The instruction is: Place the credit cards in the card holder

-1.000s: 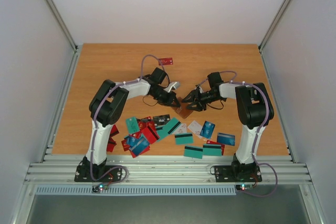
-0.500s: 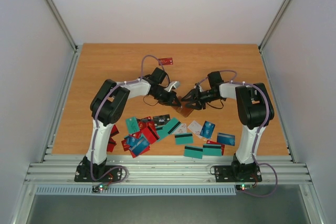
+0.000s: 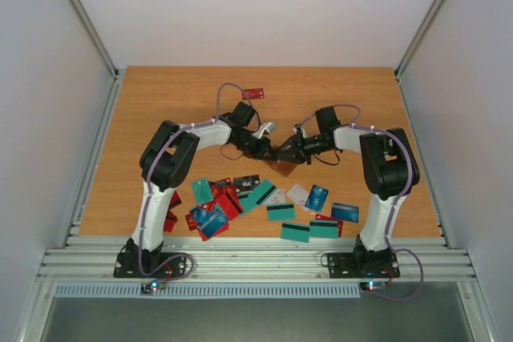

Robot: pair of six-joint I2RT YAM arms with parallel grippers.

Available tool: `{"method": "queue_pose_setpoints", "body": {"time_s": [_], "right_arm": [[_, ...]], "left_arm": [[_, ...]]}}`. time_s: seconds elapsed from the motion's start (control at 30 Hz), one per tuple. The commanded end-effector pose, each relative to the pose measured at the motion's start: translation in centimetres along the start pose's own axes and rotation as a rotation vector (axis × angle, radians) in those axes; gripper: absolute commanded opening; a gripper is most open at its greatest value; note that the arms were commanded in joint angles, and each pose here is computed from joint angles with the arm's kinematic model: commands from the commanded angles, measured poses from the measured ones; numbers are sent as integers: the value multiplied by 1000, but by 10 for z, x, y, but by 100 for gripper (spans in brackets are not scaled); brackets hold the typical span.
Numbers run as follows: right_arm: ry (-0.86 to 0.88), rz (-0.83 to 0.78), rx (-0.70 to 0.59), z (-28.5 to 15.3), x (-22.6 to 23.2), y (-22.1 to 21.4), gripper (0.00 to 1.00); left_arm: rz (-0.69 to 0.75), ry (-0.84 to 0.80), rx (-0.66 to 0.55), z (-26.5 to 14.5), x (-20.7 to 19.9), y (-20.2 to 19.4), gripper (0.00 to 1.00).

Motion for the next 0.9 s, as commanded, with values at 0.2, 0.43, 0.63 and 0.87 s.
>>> {"method": "queue_pose_setpoints", "body": {"time_s": [0.2, 0.43, 0.63, 0.87], "right_arm": [[-24, 1, 29, 14, -6, 0, 1], [-65, 22, 30, 17, -21, 1, 1], [-145, 58, 19, 21, -42, 8, 1], [-190, 109, -2, 19, -58, 14, 1]], "left_arm": [[-6, 32, 9, 9, 13, 0, 0], [-4, 28, 9, 11, 12, 2, 0], [-4, 26, 17, 12, 13, 2, 0], [4, 34, 43, 13, 13, -3, 0]]}}
Point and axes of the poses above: each gripper's point midway between its finger pads, its own z axis out along the fingers, its own x axis along the line the jaws close on, y = z × x, the point moved 3 cm from there along -z, back along the fingers, and after that the axes turned 5 degrees about z, right-handed, at the moved point
